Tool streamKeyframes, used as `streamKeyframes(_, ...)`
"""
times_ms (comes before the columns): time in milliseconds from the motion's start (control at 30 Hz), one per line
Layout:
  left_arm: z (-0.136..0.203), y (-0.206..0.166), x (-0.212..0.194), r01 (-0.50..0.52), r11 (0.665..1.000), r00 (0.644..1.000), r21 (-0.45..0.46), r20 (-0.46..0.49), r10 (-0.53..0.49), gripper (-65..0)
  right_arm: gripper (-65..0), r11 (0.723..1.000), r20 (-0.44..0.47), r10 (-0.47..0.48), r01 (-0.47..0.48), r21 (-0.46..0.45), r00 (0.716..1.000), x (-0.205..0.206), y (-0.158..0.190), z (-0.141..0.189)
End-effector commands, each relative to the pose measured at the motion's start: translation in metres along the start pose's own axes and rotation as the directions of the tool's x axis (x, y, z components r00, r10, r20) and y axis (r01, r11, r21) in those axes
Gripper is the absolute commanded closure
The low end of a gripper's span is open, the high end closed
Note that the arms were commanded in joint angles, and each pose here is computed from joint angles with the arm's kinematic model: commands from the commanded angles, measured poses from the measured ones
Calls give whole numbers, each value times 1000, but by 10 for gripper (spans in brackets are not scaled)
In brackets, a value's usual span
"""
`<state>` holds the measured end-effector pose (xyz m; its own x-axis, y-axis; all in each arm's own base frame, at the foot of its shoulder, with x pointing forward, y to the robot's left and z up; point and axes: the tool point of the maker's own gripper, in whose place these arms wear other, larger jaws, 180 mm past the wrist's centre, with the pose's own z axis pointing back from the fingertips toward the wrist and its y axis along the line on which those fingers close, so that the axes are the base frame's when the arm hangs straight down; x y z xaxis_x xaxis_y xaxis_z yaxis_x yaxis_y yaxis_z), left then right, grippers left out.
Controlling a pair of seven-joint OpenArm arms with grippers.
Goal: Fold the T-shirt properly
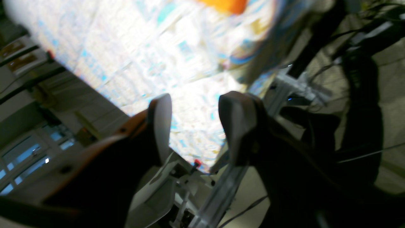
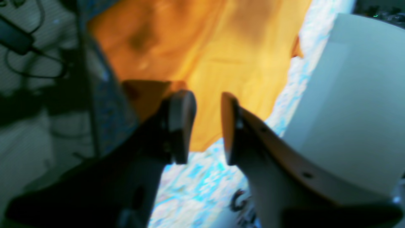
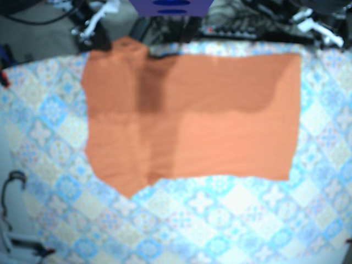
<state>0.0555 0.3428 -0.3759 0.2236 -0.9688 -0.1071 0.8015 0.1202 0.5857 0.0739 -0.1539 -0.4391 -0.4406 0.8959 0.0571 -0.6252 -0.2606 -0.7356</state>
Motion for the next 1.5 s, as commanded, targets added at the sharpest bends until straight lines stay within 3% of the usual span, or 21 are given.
streamKeyframes(0, 2, 6, -2, 10, 1000, 1000, 18, -4, -9, -288, -211, 1000, 3, -2, 2, 9, 1000, -1, 5, 5)
streamKeyframes(200, 3, 3, -1, -2, 1000, 1000, 17, -8, 2, -288, -305, 994, -14, -44, 45, 104, 999, -6, 47, 8)
streamKeyframes(333, 3, 3, -1, -7, 1000, 1000, 16, -8, 7, -288, -325, 1000, -28, -10, 11, 19, 1000, -16, 37, -5)
streamKeyframes(500, 3, 3, -5, -7, 1000, 1000, 16, -28, 7, -288, -369, 1000, -44, 2, -3, -14, 999, -25, 28, -14)
streamKeyframes(1467, 5, -7, -3, -35, 999, 999, 2, -41, 35, -288, -374, 997, -71, 56, -60, -56, 996, -52, 5, -26)
